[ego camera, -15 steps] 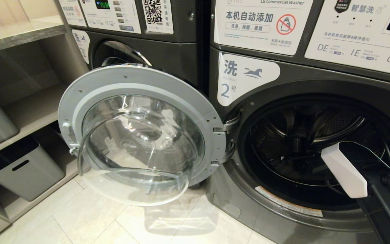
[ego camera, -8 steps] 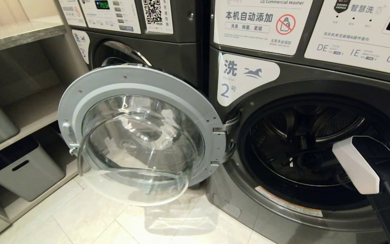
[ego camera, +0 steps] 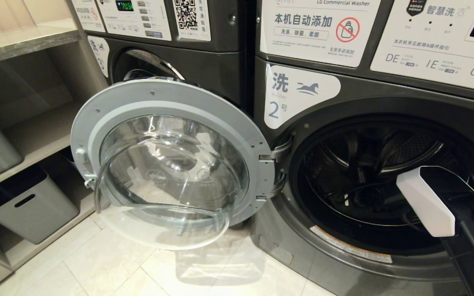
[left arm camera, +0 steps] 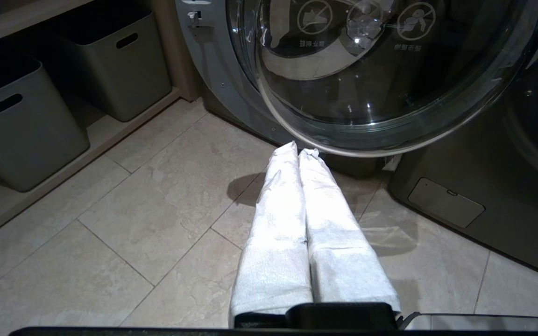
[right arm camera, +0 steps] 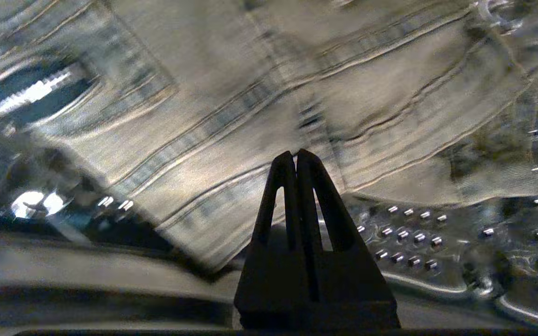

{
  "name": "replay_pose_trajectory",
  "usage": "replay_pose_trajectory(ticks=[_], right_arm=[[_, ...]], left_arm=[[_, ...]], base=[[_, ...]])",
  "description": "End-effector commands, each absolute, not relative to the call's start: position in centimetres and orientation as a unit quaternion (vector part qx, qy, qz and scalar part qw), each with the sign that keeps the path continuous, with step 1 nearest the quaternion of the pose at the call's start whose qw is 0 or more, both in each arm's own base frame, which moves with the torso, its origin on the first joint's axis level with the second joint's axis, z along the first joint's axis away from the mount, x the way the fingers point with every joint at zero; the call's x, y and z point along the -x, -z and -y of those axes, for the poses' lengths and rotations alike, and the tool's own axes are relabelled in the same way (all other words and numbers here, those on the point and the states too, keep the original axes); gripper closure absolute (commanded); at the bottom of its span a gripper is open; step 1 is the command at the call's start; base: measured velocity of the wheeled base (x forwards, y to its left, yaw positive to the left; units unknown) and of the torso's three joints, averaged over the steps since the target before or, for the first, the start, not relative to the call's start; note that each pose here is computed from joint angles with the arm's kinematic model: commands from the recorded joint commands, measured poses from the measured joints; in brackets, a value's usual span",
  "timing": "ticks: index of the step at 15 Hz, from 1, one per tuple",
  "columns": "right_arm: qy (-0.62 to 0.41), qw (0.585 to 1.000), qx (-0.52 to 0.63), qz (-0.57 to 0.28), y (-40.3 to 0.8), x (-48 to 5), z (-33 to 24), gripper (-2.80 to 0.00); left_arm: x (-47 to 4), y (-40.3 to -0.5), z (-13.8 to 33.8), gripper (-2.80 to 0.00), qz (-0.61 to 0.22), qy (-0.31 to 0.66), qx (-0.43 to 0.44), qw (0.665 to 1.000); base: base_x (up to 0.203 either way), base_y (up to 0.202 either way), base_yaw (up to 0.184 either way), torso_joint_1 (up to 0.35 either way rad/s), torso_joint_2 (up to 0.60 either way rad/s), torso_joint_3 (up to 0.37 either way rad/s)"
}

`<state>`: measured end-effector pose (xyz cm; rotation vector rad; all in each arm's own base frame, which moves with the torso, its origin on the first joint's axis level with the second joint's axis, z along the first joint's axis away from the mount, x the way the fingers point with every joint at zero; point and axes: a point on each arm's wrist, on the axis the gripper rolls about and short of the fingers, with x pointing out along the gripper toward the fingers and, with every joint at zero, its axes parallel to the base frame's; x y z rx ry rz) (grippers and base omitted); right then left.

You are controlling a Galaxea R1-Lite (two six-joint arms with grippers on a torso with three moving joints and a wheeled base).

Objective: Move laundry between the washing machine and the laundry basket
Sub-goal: Pick a cloth and place it into the basket

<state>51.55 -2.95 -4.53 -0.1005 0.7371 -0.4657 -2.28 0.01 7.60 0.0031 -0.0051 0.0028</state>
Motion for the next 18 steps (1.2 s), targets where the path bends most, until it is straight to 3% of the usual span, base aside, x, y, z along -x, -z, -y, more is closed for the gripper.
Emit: replay_pose_trajectory(ticks=[1,2,8,18], right_arm=[[0.225,0.905,0.049,-0.358,4.6,-51.5,2.8,0.00],[0.225,0.905,0.049,-0.358,4.5,-51.5,2.8,-2.80],[0.214,0.909,0.040,-0.356,4.1,-51.6,3.1,-2.80],[0.205,0.913,0.027,-0.352,7.0,-51.8,4.2,-2.80]], left_arm=[[2.3,-7.6,0.0,0.00,0.003,-0.002,-0.002,1.000],[2.3,-7.6,0.0,0.00,0.003,-0.002,-0.002,1.000],[2.3,-7.6,0.0,0.00,0.003,-0.002,-0.002,1.000],[2.3,-7.6,0.0,0.00,0.003,-0.002,-0.002,1.000]], base=[[0.000,0.000,0.000,0.000,0.00,0.000],[0.000,0.000,0.000,0.000,0.00,0.000],[0.000,0.000,0.000,0.000,0.00,0.000],[0.000,0.000,0.000,0.000,0.00,0.000]])
